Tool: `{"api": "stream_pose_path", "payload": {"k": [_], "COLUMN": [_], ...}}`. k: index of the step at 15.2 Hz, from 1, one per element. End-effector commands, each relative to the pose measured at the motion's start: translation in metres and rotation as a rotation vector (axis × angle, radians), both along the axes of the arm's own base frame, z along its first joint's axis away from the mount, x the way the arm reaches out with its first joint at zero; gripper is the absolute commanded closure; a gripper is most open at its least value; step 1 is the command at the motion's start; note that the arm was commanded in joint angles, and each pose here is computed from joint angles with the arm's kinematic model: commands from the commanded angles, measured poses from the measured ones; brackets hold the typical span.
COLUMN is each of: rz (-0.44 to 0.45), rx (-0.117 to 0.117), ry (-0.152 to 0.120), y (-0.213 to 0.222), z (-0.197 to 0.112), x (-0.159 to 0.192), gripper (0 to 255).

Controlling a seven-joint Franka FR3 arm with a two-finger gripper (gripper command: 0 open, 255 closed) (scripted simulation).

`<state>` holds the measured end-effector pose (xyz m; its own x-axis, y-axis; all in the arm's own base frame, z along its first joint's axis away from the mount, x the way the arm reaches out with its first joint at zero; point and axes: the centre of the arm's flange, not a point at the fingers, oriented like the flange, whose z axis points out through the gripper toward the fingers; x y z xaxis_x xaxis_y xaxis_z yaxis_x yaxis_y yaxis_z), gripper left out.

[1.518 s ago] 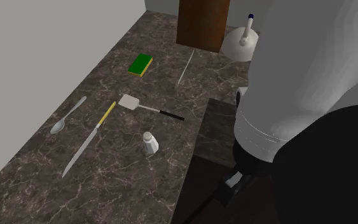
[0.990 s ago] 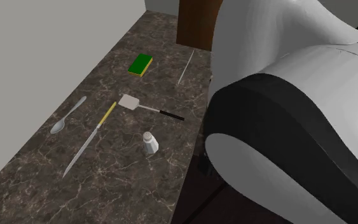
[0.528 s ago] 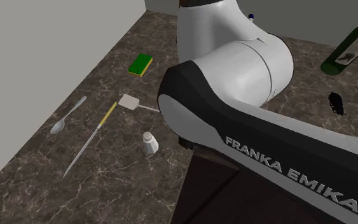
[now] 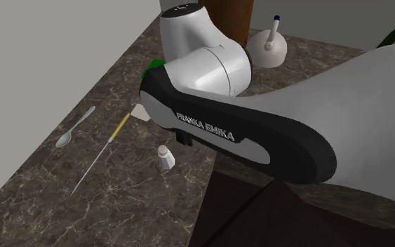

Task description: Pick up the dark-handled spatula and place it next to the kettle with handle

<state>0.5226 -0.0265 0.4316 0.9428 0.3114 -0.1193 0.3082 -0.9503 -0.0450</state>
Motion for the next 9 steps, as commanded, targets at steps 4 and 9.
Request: {"api": "stream_pose_path", "payload": {"k": [4,9], "rz": [0.080,0.158], "rx": [-0.008,-0.015], "ry": [-0.026,-0.051], "y": [0.004,0.014], "z": [-0.020,-0.041], "x": [0.058,0.116], "gripper": [0,0]}}
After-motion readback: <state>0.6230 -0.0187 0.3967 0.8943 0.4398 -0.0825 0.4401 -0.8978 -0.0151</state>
